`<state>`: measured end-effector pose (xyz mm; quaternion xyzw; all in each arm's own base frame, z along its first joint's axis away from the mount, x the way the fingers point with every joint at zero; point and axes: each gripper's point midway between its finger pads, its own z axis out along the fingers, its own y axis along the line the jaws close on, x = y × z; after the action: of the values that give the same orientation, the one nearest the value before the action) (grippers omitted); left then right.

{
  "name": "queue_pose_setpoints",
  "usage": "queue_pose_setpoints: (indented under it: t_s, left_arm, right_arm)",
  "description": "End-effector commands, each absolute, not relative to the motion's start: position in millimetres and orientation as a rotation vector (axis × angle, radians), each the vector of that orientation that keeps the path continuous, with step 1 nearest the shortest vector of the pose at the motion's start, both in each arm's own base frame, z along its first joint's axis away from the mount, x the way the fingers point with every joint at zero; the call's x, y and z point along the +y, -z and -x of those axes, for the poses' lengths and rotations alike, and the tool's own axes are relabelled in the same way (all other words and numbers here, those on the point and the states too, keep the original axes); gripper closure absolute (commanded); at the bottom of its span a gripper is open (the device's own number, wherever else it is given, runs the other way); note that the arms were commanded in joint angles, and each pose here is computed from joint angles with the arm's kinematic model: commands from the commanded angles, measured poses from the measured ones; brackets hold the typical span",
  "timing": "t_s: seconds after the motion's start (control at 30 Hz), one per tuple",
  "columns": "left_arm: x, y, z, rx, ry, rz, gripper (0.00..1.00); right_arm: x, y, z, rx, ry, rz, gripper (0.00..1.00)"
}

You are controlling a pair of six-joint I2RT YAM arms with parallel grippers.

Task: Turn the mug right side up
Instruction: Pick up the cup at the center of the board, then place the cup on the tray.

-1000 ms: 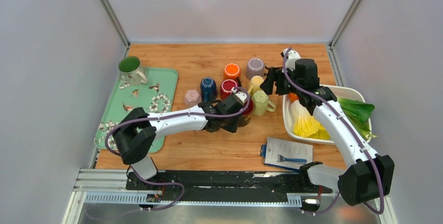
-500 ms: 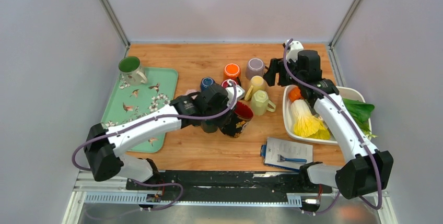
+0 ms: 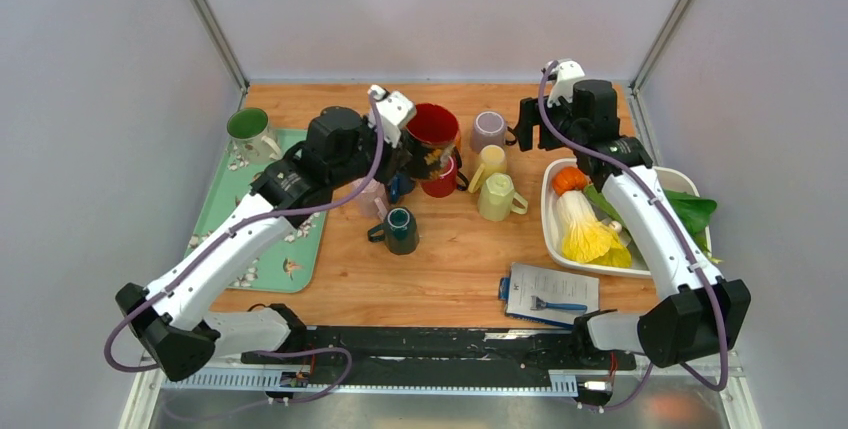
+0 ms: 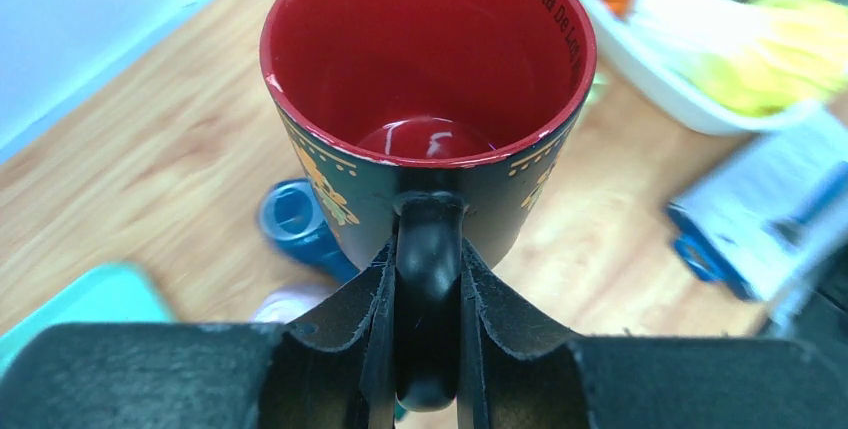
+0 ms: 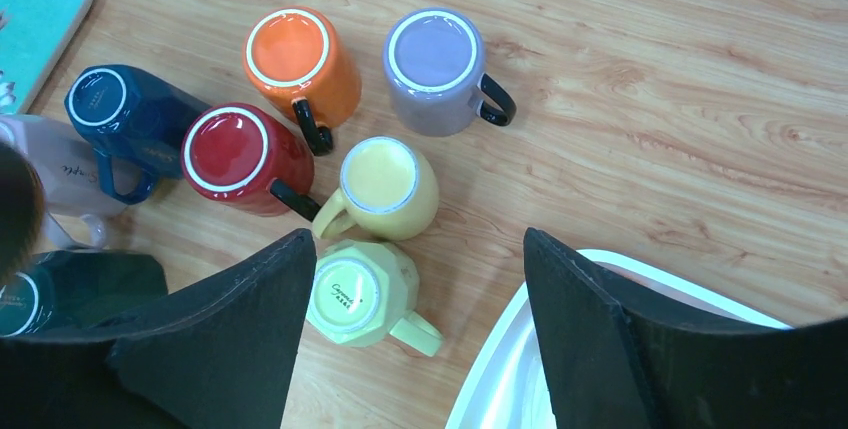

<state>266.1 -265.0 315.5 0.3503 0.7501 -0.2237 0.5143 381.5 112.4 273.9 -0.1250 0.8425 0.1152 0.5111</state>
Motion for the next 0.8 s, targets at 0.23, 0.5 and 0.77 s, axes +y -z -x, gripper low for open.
queue_pose_setpoints:
  t_s: [0.23, 0.5, 0.77]
  left_arm:
    - [-71, -381, -362, 1.631, -0.066, 0.021, 1.00]
    - [-45, -323, -372, 1.649, -0.208, 0.147, 1.00]
    - [-7, -266, -369, 1.758, -0.239, 0.359, 1.00]
  right_arm:
    - [116, -293, -386, 1.960, -0.294, 0.335, 0.20]
    - [114, -292, -377, 1.956, -0.287, 0.345, 0.19]
    - [108, -285, -371, 1.960, -0.250, 0.382, 0.17]
